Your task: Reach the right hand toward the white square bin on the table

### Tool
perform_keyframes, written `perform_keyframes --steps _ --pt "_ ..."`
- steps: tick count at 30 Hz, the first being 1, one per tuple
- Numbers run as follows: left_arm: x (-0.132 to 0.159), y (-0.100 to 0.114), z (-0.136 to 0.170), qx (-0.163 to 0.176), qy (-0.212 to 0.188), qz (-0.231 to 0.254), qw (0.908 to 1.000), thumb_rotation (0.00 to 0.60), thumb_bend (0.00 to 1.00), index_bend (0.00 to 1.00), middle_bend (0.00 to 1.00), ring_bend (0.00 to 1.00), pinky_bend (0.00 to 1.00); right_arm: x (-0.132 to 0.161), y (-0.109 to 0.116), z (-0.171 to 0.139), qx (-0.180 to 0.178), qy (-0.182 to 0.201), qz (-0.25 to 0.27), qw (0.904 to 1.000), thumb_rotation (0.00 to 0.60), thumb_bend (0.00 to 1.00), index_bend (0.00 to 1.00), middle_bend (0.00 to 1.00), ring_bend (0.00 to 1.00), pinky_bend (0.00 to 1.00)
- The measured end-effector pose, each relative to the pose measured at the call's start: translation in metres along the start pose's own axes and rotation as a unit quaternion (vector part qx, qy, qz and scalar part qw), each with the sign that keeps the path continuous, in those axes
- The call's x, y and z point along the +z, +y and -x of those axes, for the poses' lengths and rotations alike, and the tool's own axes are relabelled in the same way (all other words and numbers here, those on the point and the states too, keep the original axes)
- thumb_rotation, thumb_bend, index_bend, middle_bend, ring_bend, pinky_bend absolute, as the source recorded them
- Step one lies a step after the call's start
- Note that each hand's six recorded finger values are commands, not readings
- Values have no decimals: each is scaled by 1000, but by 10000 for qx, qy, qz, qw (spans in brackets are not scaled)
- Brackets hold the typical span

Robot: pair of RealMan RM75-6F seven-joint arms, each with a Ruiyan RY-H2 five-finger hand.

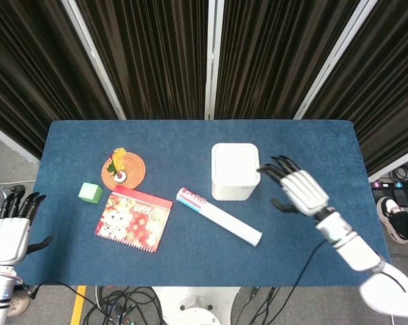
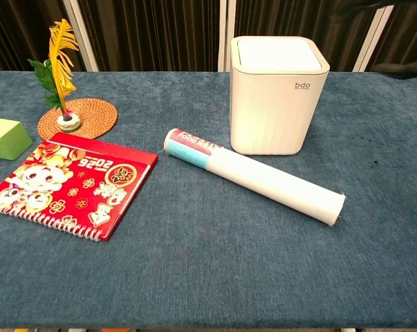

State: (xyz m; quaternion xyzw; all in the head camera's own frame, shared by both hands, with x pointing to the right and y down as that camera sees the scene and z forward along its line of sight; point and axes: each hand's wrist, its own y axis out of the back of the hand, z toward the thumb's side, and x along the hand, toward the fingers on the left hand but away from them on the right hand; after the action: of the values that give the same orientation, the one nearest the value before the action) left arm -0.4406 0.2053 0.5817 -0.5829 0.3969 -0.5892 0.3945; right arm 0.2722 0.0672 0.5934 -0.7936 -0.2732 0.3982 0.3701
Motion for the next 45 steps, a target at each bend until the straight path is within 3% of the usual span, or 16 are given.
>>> perform_keyframes --steps 5,9,17,21,24,28,34,40,45 --pt "-4 -2 -1 -28 31 19 10000 600 0 145 113 23 20 25 -14 40 178 192 8 9997 600 257 261 199 0 0" --pt "-6 -4 -1 -38 42 49 10000 600 0 145 113 23 20 25 -25 48 293 153 -153 9993 600 257 310 228 0 0" --pt "-9 -6 1 -9 61 102 9999 600 0 145 113 22 20 23 -57 53 707 -66 -219 9972 600 257 318 239 0 0" --pt "-12 -4 4 38 95 116 9999 600 0 145 113 23 20 27 -47 52 424 -7 -195 9989 600 259 282 213 0 0" --pt "-14 -3 5 49 114 117 9999 600 0 145 113 23 20 28 -29 45 -19 33 -150 9999 600 259 207 201 0 0" --pt "-13 -3 4 59 89 135 9999 600 0 145 113 22 20 17 1 23 -659 -78 -122 9977 600 274 141 165 0 0" --pt "-10 -3 1 60 17 121 9999 600 0 145 113 22 20 -22 26 -34 -1178 -703 -232 9903 600 284 92 112 0 0" --pt "-6 -5 -1 45 -48 126 9999 600 0 146 113 22 20 -54 10 -102 -1211 -1381 -214 9828 600 289 48 78 0 0" --pt "-5 -5 -1 70 -43 118 9999 600 0 145 113 23 20 -61 -11 -149 -1103 -1628 -85 9804 600 289 2 39 0 0"
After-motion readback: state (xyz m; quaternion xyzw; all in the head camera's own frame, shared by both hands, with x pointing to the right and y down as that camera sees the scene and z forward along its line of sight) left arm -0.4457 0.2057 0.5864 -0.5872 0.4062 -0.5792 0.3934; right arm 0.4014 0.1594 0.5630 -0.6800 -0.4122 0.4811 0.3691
